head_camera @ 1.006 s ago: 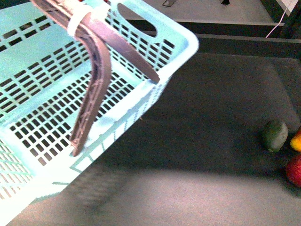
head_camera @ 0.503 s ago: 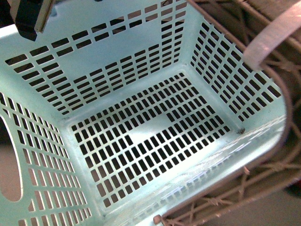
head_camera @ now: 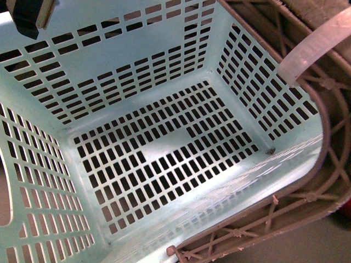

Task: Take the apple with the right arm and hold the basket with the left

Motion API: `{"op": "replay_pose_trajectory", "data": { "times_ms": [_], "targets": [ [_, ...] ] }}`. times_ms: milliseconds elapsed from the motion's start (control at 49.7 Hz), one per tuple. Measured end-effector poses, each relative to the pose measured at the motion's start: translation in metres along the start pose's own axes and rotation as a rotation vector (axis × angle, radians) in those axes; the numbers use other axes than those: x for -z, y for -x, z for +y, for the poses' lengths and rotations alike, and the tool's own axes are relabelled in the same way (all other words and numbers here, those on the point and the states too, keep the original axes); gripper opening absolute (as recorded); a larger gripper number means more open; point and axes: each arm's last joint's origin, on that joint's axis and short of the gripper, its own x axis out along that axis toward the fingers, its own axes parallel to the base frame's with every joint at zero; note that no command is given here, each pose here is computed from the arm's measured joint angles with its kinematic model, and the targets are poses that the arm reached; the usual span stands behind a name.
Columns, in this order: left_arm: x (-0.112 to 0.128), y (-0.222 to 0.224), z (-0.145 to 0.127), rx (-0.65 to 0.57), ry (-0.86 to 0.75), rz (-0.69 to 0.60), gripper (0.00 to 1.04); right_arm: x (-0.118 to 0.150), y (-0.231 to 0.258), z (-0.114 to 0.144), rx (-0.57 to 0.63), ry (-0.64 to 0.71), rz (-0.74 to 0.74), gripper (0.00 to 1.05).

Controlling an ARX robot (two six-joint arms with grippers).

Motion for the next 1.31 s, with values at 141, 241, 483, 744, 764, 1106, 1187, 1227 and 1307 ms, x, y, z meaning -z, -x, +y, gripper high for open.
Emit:
{"op": "replay_pose_trajectory", "data": {
  "times_ms": [141,241,483,744,764,1106,1187,1227,1307],
  "targets": [
    [0.000,0.000,0.000,0.000,0.000,-0.001,0.18,0.000,0.000,0.000,0.000,0.000,0.000,0.96],
    [0.000,0.000,0.000,-0.001,0.000,-0.001,0.18,0.000,0.000,0.000,0.000,0.000,0.000,0.96],
    [0.000,0.000,0.000,0.000,0.001,-0.001,0.18,0.006,-0.004,-0.004,0.060,-0.108,0.482,0.96],
    [0.000,0.000,-0.001,0.000,-0.004,0.000,0.18,0.035,-0.022,-0.027,0.111,-0.121,0.640,0.96],
    [0.000,0.000,-0.001,0.000,-0.004,-0.001,0.18,0.036,-0.023,-0.029,0.114,-0.116,0.643,0.96],
    [0.000,0.000,-0.001,0.001,-0.004,0.000,0.18,0.093,-0.081,-0.082,0.143,0.065,0.743,0.96],
    [0.001,0.000,-0.001,0.001,-0.004,0.001,0.18,0.114,-0.097,-0.086,0.116,0.094,0.786,0.96],
    [0.000,0.000,-0.001,0.001,-0.004,0.001,0.18,0.127,-0.103,-0.085,0.101,0.110,0.823,0.96],
    [0.000,0.000,-0.001,0.001,-0.004,0.001,0.18,0.154,-0.114,-0.080,0.055,0.157,0.908,0.96]
  ]
}}
